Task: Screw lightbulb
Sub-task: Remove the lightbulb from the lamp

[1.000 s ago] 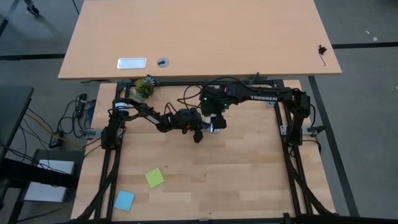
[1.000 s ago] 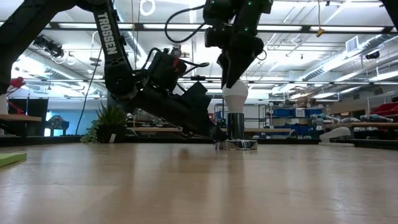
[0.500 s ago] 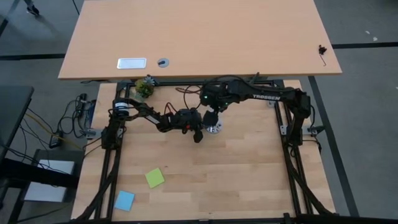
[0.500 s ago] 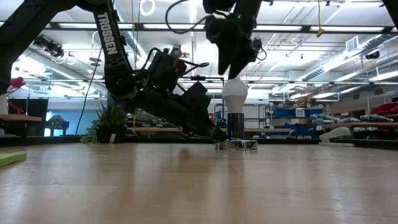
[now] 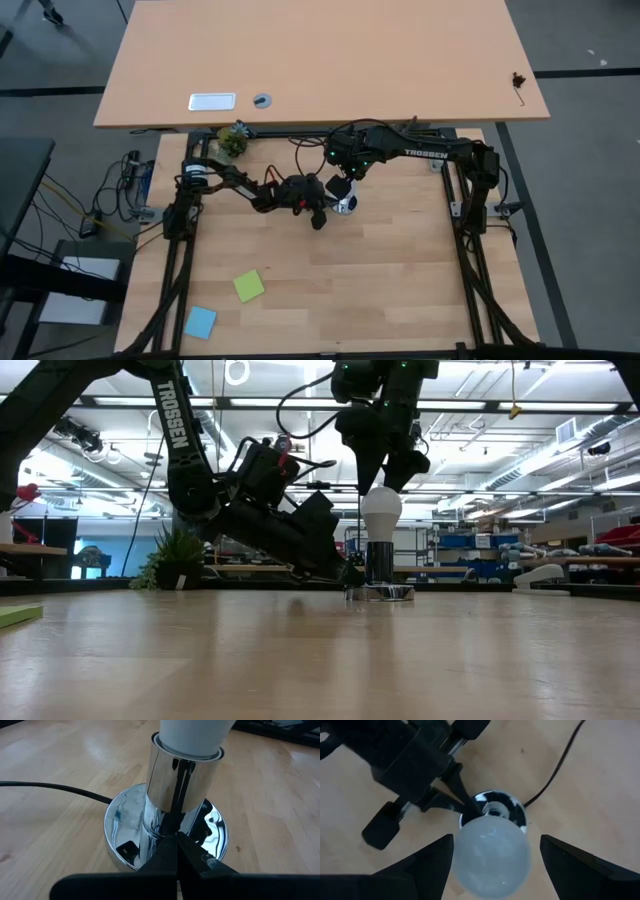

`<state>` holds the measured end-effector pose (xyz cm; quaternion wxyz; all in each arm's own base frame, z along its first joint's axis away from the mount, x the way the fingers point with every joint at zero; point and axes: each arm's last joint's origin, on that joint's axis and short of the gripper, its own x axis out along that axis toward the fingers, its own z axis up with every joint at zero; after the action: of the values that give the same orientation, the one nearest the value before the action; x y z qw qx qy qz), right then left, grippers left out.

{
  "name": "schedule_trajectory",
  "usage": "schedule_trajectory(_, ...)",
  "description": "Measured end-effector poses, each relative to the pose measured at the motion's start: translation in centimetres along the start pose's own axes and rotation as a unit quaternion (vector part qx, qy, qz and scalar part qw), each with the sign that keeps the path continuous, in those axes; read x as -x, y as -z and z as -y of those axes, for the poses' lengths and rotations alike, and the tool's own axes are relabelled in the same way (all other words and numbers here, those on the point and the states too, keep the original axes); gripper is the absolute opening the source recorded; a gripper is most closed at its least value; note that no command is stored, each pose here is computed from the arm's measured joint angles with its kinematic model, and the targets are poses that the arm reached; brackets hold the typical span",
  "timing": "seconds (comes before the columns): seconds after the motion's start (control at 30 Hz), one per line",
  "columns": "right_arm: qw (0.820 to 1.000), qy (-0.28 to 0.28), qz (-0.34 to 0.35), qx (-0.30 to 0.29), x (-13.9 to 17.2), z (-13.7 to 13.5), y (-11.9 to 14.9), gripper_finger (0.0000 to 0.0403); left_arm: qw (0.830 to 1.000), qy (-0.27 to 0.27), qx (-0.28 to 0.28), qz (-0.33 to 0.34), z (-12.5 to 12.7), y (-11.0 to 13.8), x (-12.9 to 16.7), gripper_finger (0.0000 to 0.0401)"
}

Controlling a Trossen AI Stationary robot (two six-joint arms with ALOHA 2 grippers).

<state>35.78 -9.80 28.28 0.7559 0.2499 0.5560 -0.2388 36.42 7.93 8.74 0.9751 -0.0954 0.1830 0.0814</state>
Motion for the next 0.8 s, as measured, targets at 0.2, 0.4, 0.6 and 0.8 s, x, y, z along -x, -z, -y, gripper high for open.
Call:
schedule_trajectory(0.2, 1.000, -0.012, -0.011, -0.003, -0.04, -0.15, 0.18, 0.0303, 1.000, 0.002, 0.000, 0.000, 0.03, -0.01, 0.00, 0.0000)
schedule_trajectory(0.4, 1.000, -0.011, -0.006, 0.018, -0.04, -0.10, 0.09, 0.0303, 1.000, 0.002, -0.001, 0.001, 0.03, -0.02, 0.00, 0.0000)
schedule_trajectory(0.6, 0.987, -0.006, 0.015, 0.161, -0.03, -0.19, -0.24, 0.0288, 1.000, 0.002, -0.001, 0.001, 0.03, -0.03, 0.00, 0.0000)
schedule_trajectory(0.8, 0.915, -0.005, 0.026, 0.403, -0.02, -0.85, -0.14, 0.0250, 1.000, 0.002, -0.001, 0.002, 0.03, -0.05, 0.00, 0.0000)
